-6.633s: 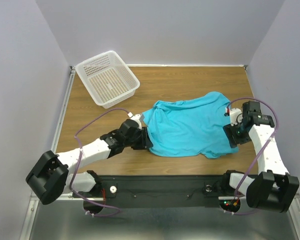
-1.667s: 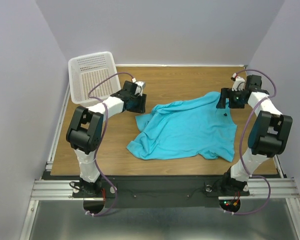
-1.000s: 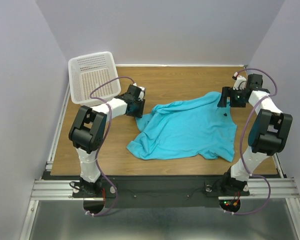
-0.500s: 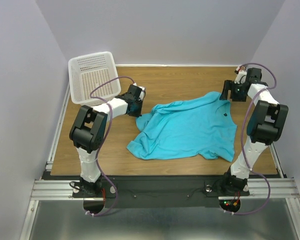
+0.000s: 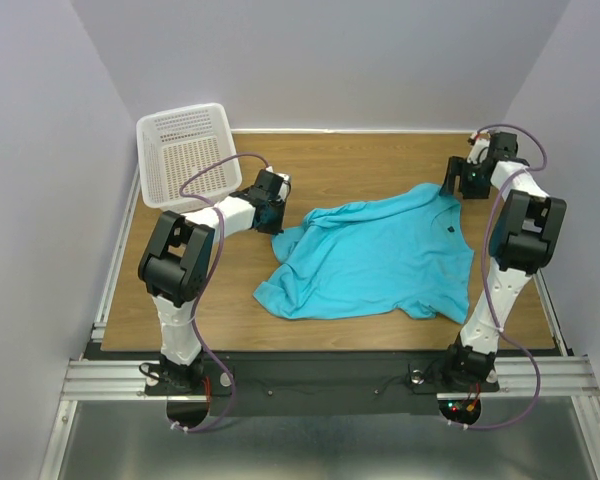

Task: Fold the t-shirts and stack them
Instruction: Flatten the tshirt out

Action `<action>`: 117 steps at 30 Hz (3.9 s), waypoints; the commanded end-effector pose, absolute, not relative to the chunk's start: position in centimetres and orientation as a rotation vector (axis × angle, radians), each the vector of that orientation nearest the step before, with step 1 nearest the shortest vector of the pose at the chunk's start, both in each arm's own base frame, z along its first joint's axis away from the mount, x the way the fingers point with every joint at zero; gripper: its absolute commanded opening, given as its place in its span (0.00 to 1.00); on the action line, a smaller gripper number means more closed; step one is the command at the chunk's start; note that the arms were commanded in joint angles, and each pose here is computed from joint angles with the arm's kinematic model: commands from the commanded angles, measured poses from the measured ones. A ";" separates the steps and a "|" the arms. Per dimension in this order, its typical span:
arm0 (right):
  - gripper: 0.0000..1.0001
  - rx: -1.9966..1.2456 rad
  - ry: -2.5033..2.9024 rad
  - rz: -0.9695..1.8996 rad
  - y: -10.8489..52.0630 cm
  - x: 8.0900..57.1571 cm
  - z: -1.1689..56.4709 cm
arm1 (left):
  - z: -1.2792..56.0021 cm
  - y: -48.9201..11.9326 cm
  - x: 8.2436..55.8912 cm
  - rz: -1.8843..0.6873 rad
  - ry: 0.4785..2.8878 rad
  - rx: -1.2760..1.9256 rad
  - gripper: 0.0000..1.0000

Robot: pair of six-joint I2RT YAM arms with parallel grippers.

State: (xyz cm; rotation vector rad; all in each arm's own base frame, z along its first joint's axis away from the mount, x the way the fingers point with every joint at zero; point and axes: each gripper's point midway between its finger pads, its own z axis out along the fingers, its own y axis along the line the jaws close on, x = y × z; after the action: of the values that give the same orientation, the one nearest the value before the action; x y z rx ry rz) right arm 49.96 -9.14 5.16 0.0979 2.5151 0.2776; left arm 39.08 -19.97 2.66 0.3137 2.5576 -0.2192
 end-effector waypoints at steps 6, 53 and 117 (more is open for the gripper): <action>0.74 0.020 2.434 0.394 -8.4 52.9 6.1 | 4.5 -20.3 38.8 -0.247 2.519 0.319 0.00; 0.49 -0.708 2.586 0.080 -6.3 25.5 6.9 | 11.7 -17.0 31.0 -0.346 2.453 0.226 0.00; 0.01 -0.188 1.695 -0.189 -9.7 36.9 47.1 | 43.6 -9.0 35.0 -0.189 1.539 -0.221 0.00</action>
State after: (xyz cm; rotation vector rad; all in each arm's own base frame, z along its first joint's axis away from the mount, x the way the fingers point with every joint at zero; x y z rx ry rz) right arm 38.69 -8.68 39.52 -0.2048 1.8885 -0.0263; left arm 36.28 -13.45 35.53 -0.0577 1.7758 -0.2713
